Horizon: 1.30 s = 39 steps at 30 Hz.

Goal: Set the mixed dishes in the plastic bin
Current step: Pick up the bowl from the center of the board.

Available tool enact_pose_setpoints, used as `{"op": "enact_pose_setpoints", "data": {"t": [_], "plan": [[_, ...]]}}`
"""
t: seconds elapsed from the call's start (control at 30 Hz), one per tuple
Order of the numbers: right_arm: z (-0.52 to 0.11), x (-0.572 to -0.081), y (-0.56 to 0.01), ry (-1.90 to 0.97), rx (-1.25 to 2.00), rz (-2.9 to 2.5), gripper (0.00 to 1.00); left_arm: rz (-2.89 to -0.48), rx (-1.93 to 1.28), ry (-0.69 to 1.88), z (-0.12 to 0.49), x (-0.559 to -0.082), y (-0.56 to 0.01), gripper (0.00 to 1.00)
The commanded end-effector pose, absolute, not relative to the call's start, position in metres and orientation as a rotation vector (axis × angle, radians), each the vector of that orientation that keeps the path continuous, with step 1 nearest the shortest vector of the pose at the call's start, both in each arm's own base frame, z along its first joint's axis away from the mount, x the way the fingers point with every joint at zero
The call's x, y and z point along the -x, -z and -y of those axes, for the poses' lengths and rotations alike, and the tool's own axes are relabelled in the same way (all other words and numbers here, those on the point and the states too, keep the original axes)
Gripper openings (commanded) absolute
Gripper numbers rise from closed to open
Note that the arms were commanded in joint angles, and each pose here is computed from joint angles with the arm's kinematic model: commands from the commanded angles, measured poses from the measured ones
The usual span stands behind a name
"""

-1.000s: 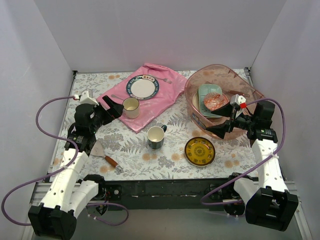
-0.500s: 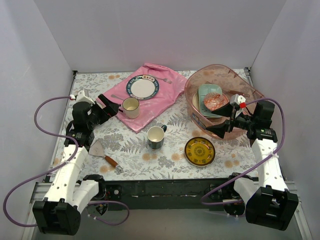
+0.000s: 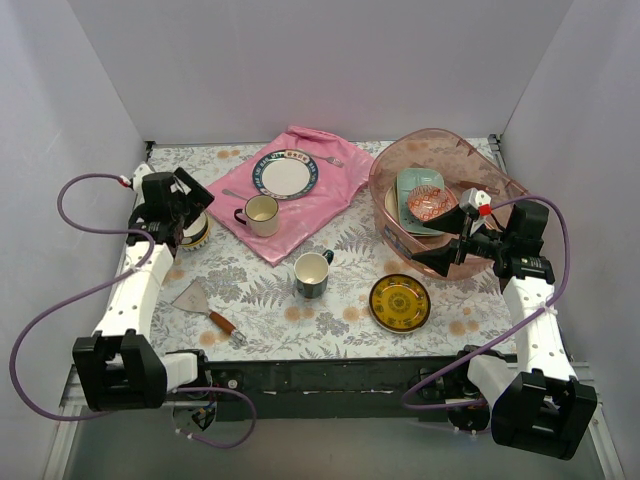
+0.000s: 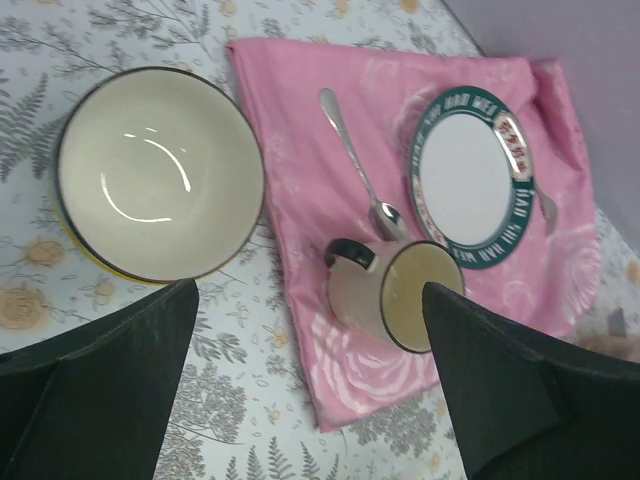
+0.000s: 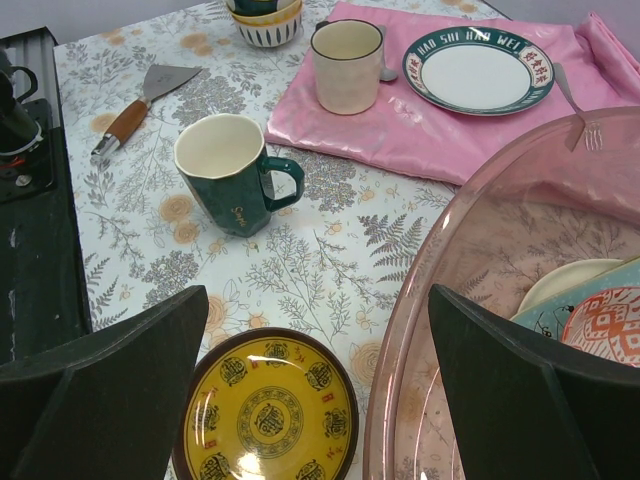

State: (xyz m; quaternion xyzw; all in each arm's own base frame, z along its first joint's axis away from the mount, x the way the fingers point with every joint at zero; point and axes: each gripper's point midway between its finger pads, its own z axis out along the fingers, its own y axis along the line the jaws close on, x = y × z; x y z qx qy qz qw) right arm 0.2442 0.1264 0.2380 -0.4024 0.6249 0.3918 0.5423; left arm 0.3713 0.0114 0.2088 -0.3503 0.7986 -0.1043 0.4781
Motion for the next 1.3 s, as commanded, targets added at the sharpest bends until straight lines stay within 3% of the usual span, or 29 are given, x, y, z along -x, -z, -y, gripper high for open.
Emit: {"op": "enact_pose_setpoints", "data": {"t": [0.0,0.17,0.5,0.7,1.0,1.27], "plan": [[-0.128,-0.243,-0.240,-0.930,0.976,-1.462,0.99,-1.923,0.926,0.005,-0.054,-0.366,-0.211,0.93],[-0.128,-0.244,-0.240,-0.924,0.976,-1.465,0.99,-1.912,1.014,-0.083,-0.082,-0.357,-0.202,0.91],[-0.128,-0.244,-0.239,-0.924,0.975,-1.467,0.98,-1.974,1.084,-0.106,-0.100,-0.361,-0.163,0.73],[-0.128,-0.245,-0.239,-0.922,0.975,-1.469,0.98,-2.022,1.092,-0.149,-0.107,-0.365,-0.141,0.48],[-0.127,-0.246,-0.238,-0.914,0.973,-1.476,0.98,-2.069,1.094,-0.171,-0.108,-0.368,-0.121,0.36],[-0.127,-0.246,-0.238,-0.913,0.974,-1.477,0.98,-2.098,1.097,-0.187,-0.111,-0.365,-0.111,0.18]]}}
